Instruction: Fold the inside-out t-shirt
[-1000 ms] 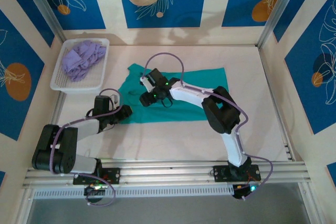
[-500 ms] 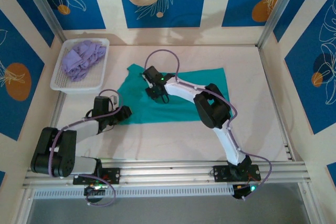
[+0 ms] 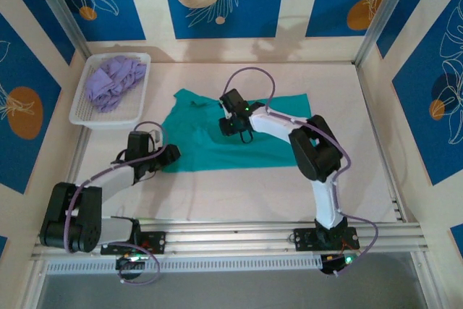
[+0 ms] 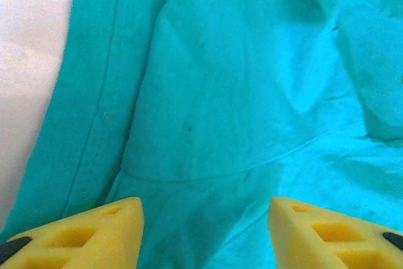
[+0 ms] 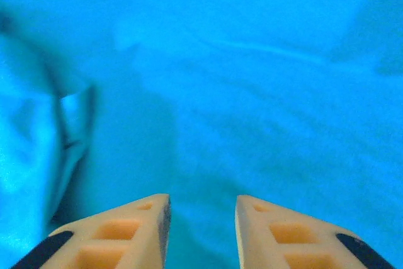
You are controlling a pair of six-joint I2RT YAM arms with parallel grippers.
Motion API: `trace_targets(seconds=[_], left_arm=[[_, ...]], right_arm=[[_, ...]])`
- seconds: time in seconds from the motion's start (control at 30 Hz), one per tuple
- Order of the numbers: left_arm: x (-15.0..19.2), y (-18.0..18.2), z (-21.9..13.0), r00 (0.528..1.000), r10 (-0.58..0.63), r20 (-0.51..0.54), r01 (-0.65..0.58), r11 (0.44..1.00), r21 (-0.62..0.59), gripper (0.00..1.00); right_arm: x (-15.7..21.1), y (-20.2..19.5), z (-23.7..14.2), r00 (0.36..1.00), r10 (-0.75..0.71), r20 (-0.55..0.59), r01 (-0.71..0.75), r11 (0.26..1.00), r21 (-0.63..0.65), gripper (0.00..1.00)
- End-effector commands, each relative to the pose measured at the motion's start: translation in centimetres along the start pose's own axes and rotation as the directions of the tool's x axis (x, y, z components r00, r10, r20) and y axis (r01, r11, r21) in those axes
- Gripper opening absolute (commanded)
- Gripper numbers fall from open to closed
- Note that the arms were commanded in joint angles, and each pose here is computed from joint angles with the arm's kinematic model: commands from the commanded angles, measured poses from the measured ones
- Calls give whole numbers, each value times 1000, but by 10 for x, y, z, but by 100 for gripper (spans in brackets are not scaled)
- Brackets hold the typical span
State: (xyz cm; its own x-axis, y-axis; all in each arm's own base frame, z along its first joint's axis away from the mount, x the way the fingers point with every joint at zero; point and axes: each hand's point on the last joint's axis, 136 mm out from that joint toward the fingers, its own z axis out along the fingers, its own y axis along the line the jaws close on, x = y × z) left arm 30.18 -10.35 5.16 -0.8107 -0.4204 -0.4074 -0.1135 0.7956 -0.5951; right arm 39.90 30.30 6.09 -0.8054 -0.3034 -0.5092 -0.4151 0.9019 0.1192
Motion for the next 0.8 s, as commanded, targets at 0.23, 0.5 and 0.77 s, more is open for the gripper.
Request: trace_targets(seconds=[0.23, 0.5, 0.77], left_arm=[[-37, -59, -10, 988, 113, 109, -123, 988, 90, 63], [-25, -44, 14, 995, 103, 8, -103, 994, 29, 65], [8, -18, 18, 993, 85, -85, -87, 996, -19, 65]], right_arm=[[67, -105, -88, 924, 383, -6, -383, 924, 8, 58], [147, -178, -92, 670, 726, -152, -731, 681, 32, 62], [190, -173, -98, 497, 825, -269, -860, 509, -31, 56]])
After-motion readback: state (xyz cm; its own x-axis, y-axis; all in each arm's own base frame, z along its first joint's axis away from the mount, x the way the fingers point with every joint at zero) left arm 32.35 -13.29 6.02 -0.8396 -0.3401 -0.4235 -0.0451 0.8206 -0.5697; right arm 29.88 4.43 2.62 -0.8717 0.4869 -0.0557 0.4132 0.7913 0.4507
